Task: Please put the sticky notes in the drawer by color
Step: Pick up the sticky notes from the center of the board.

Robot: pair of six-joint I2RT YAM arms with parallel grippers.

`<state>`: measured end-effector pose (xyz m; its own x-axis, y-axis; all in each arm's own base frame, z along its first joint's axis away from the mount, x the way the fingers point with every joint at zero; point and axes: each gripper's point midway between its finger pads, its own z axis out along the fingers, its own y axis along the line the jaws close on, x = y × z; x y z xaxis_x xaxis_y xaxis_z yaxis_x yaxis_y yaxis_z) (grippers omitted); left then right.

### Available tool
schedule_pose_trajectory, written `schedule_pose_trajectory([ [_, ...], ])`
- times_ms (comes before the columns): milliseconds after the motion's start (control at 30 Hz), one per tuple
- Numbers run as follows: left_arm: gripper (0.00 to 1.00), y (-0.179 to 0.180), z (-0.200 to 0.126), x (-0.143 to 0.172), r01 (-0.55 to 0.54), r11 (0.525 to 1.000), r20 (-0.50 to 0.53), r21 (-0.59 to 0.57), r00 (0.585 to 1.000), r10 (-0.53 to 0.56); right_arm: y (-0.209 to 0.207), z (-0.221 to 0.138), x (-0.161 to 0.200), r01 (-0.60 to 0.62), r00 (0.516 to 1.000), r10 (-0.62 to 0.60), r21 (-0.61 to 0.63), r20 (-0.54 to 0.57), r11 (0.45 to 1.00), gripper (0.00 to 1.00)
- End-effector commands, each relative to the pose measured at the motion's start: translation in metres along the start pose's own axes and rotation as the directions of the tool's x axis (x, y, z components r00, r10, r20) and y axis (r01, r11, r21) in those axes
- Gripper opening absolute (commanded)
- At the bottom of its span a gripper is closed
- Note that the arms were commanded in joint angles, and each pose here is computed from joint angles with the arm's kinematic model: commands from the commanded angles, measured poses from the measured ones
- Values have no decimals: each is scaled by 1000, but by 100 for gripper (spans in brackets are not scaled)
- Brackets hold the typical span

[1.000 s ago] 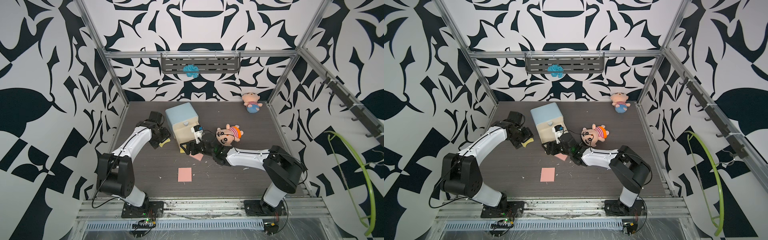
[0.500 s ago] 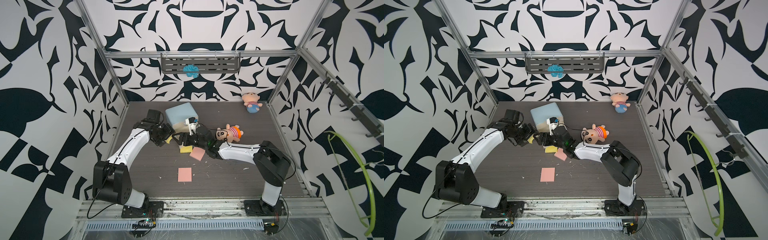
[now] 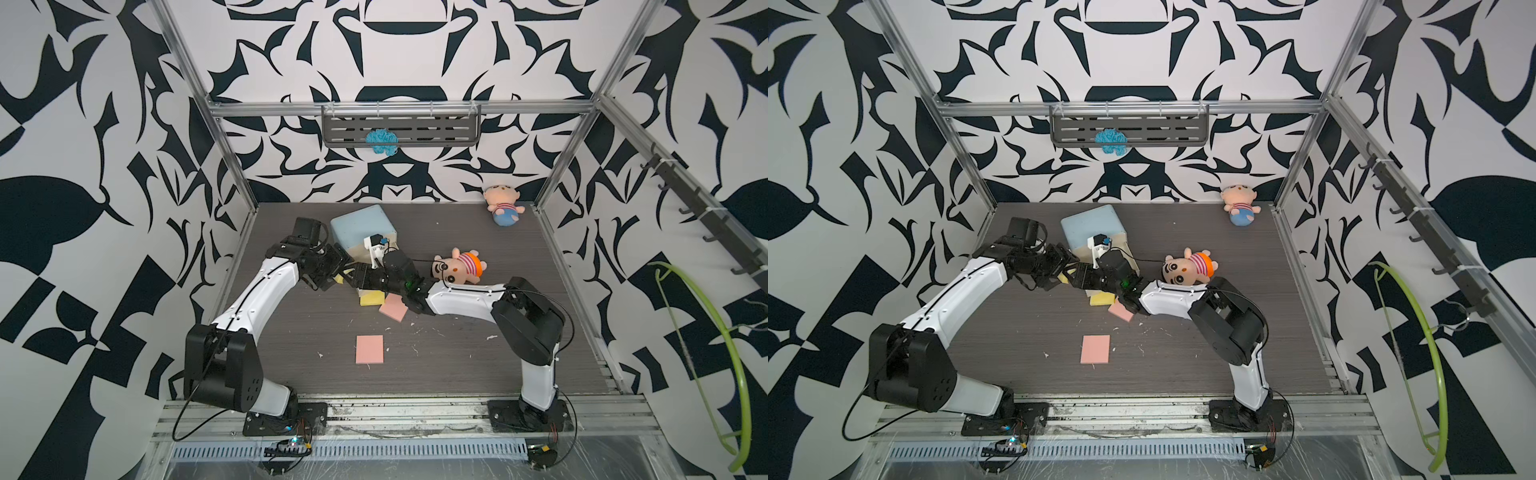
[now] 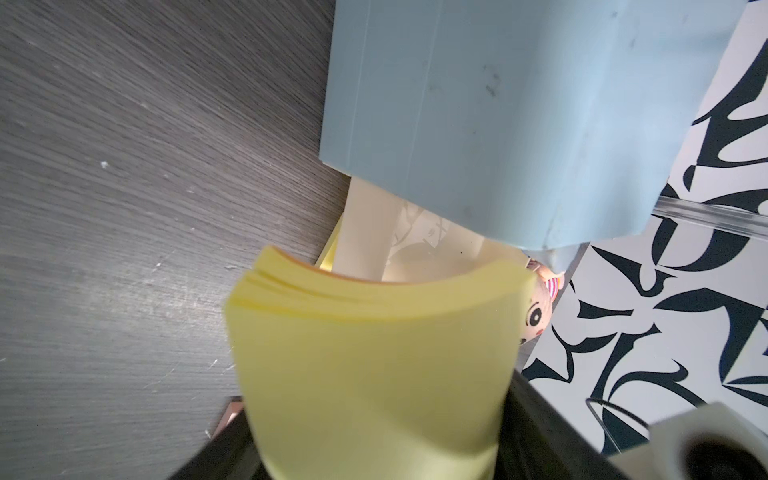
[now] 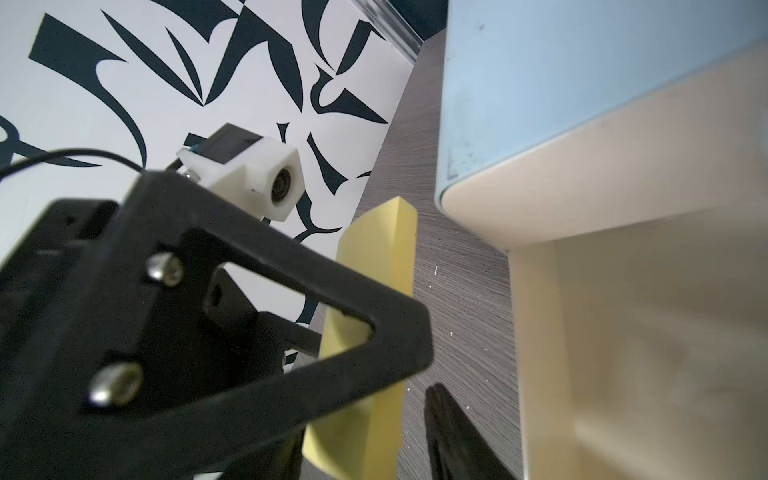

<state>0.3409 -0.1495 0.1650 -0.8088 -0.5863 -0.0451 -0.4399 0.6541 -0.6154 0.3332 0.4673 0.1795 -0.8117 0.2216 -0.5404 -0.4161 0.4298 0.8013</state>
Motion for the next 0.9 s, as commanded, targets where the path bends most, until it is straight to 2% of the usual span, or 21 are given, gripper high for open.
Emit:
schedule_pose_trajectory([
  [0, 77, -7, -4, 0, -14, 1000, 10, 21, 1000, 14, 21, 0, -16, -15, 999, 17, -56, 29, 998, 42],
  [267, 77, -1, -1, -4, -21, 1000, 32, -15, 999, 22, 23, -3, -15, -38, 999, 40, -68, 26, 997, 15],
  [400, 80, 1, -2, -6, -28, 999, 45, -29, 999, 29, 24, -5, -15, -37, 999, 38, -70, 26, 997, 8],
  [467, 84, 2, -4, -8, -36, 999, 60, -34, 997, 38, 24, -6, -14, -35, 999, 37, -69, 25, 997, 6],
  [533, 100, 0, -9, -11, -52, 998, 86, -35, 995, 55, 23, -10, -15, -27, 999, 29, -65, 30, 998, 5],
  [600, 99, -3, -17, -16, -80, 996, 126, -33, 988, 84, 18, -15, -17, -23, 999, 25, -47, 41, 999, 4],
  [667, 99, -8, -30, -23, -124, 992, 192, -30, 973, 127, 12, -22, -20, -17, 998, 19, -25, 56, 1000, 3],
  [767, 99, -23, -51, -31, -244, 970, 295, 6, 927, 232, -1, -37, -24, -15, 997, 12, 27, 80, 1000, 2],
  [867, 99, -38, -69, -27, -423, 905, 376, 48, 847, 376, -15, -53, -28, -7, 995, -2, 86, 102, 996, 1],
])
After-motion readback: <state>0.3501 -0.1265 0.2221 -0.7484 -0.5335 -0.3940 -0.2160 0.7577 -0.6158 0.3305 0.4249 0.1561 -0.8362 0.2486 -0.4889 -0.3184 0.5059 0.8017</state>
